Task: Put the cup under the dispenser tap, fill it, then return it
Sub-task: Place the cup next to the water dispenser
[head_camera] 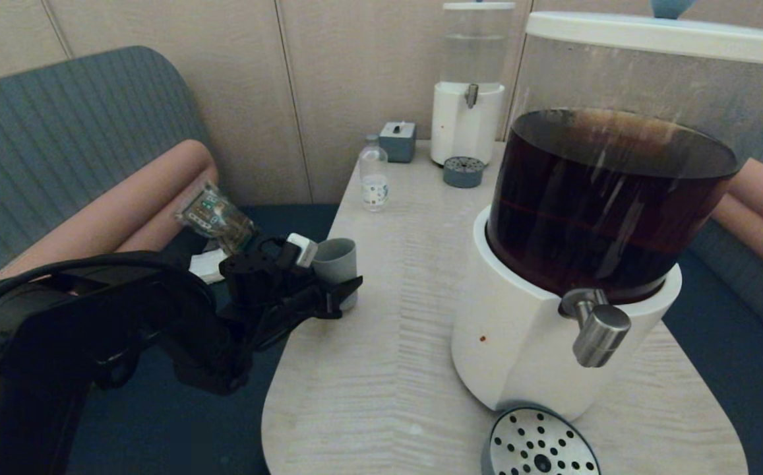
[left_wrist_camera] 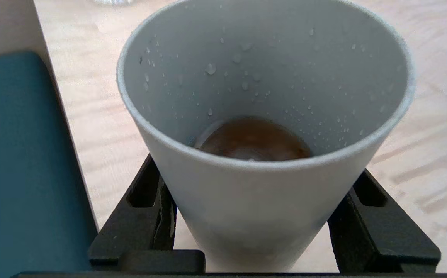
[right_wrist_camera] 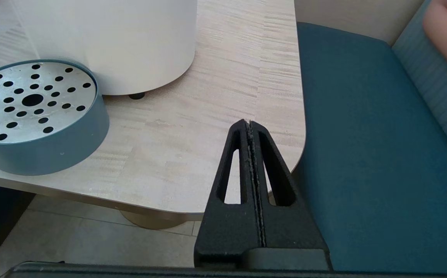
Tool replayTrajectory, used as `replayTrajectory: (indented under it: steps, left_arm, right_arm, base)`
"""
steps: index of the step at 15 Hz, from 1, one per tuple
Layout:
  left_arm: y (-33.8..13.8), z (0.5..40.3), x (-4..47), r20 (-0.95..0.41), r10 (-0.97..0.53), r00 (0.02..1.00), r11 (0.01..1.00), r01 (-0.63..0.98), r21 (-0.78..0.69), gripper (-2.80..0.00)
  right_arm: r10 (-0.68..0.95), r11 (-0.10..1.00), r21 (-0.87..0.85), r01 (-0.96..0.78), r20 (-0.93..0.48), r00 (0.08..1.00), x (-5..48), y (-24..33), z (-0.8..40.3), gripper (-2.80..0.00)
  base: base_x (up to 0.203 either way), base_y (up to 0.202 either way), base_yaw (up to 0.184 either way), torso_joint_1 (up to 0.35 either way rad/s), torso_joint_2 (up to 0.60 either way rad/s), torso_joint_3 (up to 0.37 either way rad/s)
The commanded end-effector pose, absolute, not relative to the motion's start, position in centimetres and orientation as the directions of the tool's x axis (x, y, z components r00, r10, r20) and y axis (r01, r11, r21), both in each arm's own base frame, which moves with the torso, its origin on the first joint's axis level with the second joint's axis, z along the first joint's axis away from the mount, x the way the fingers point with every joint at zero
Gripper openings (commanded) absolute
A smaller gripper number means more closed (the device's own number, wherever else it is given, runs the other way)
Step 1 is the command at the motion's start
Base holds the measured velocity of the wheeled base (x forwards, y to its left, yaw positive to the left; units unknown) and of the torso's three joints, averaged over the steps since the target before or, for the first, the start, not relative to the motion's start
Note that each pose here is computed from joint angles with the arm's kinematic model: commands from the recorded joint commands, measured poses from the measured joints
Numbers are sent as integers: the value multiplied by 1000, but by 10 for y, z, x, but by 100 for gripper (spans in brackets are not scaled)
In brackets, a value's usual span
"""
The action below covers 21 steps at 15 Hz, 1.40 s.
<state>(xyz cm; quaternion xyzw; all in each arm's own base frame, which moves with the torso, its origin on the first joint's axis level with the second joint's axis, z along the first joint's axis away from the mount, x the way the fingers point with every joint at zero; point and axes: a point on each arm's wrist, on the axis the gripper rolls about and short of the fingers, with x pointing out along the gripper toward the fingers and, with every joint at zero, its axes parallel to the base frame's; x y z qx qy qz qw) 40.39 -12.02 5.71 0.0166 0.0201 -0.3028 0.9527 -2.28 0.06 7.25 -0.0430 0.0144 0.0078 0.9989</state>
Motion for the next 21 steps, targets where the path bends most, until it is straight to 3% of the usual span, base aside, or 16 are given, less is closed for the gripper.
replayTrajectory:
  steps: [1,8,9,17,21]
  left_arm:
    - [-121,51,406,-52,-578,814,815,579,18,-280]
    - [-122,50,406,-56,-578,814,815,579,17,-280]
    - [-122,50,405,-58,-579,813,814,581,16,0]
    - [-120,57,395,-60,-580,812,813,582,14,0]
    - [-108,61,356,-137,-579,804,812,584,-3,0]
  right_arm:
    - [15,996,-87,-18,-29,999,-23,1,72,-280]
    - [15,996,-87,-18,-29,999,-23,1,72,-280]
    - [15,996,-87,-18,-29,999,-23,1,72,-280]
    - [15,996,-87,-18,-29,999,-23,1,72,-280]
    - [15,996,-87,-18,-29,999,-23,1,72,-280]
  base:
    - [0,0,0,0,0,0]
    - [0,0,0,0,0,0]
    - [0,0,0,0,0,0]
    - [0,0,0,0,0,0]
    - [0,0,0,0,0,0]
